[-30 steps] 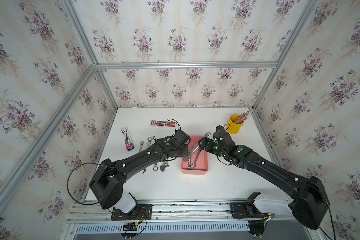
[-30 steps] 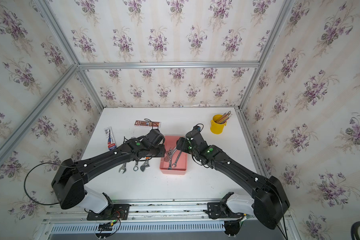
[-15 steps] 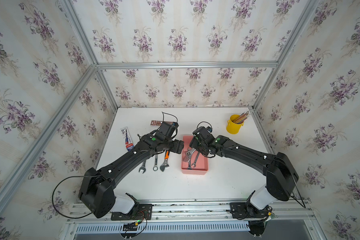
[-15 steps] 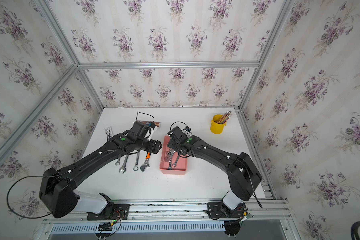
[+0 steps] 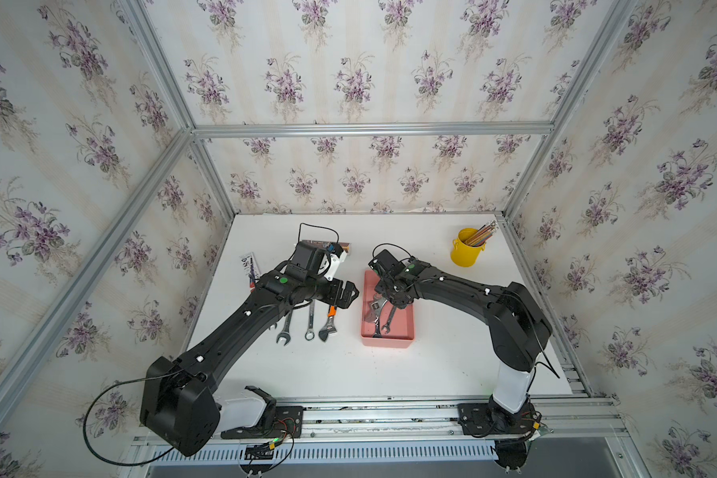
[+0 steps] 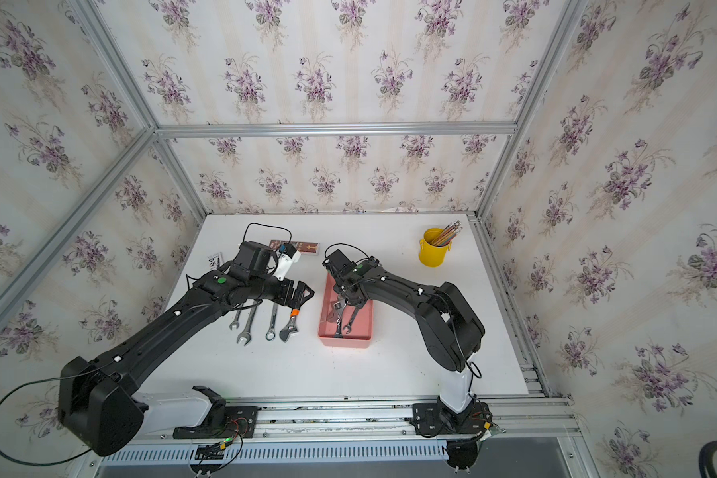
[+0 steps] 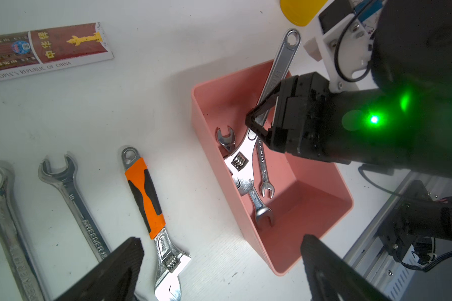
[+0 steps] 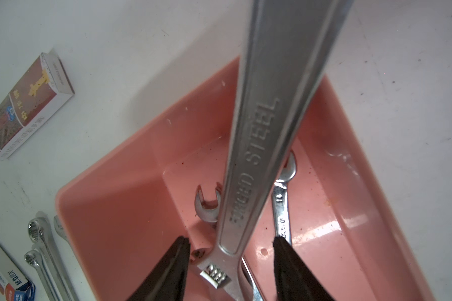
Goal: Take out the wrench from the storage box
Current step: Pick up the wrench from the storage box.
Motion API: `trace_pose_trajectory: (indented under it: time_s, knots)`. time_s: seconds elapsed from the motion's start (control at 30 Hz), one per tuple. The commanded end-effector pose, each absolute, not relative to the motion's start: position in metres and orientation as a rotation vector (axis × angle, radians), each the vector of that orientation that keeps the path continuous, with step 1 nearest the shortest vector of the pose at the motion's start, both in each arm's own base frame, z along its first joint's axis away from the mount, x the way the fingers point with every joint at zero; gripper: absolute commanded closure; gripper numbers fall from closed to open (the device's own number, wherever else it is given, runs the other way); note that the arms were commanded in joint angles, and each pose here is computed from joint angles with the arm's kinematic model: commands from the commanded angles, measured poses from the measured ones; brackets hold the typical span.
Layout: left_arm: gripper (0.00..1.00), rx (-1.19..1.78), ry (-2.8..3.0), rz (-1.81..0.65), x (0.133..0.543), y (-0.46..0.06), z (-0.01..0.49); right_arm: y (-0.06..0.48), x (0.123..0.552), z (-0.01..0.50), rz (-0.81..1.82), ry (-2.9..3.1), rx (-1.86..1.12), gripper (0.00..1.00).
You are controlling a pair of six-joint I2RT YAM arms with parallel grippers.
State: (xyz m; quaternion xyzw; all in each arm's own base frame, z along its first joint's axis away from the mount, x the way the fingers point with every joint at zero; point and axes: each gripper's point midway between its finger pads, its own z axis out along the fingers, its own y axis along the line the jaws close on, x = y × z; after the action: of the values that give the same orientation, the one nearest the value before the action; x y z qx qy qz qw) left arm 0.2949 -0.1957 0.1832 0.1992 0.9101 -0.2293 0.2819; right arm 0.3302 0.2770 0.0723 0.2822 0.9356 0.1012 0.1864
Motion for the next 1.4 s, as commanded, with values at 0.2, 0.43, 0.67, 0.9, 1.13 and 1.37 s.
trace_pose_trajectory:
  time_s: [0.2,0.43,0.67,0.9,1.13,1.37]
  knots:
    - [0.01,0.540,2.383,-0.705,0.292,-0.193,0.181,0.275,0.334,0.054,0.200,2.653,0.850,0.54]
    - [0.01,0.518,2.386,-0.702,0.290,-0.189,0.176,0.277,0.334,0.049,0.181,2.670,0.862,0.63]
    - [0.01,0.516,2.397,-0.679,0.291,-0.186,0.170,0.279,0.330,0.049,0.174,2.666,0.887,0.77]
    - [0.01,0.524,2.411,-0.678,0.293,-0.187,0.163,0.280,0.329,0.059,0.185,2.637,0.906,0.85]
    - [0.01,0.522,2.414,-0.675,0.295,-0.188,0.161,0.278,0.331,0.080,0.186,2.587,0.884,0.92]
    - [0.01,0.520,2.412,-0.673,0.297,-0.188,0.165,0.276,0.330,0.102,0.222,2.551,0.858,0.96]
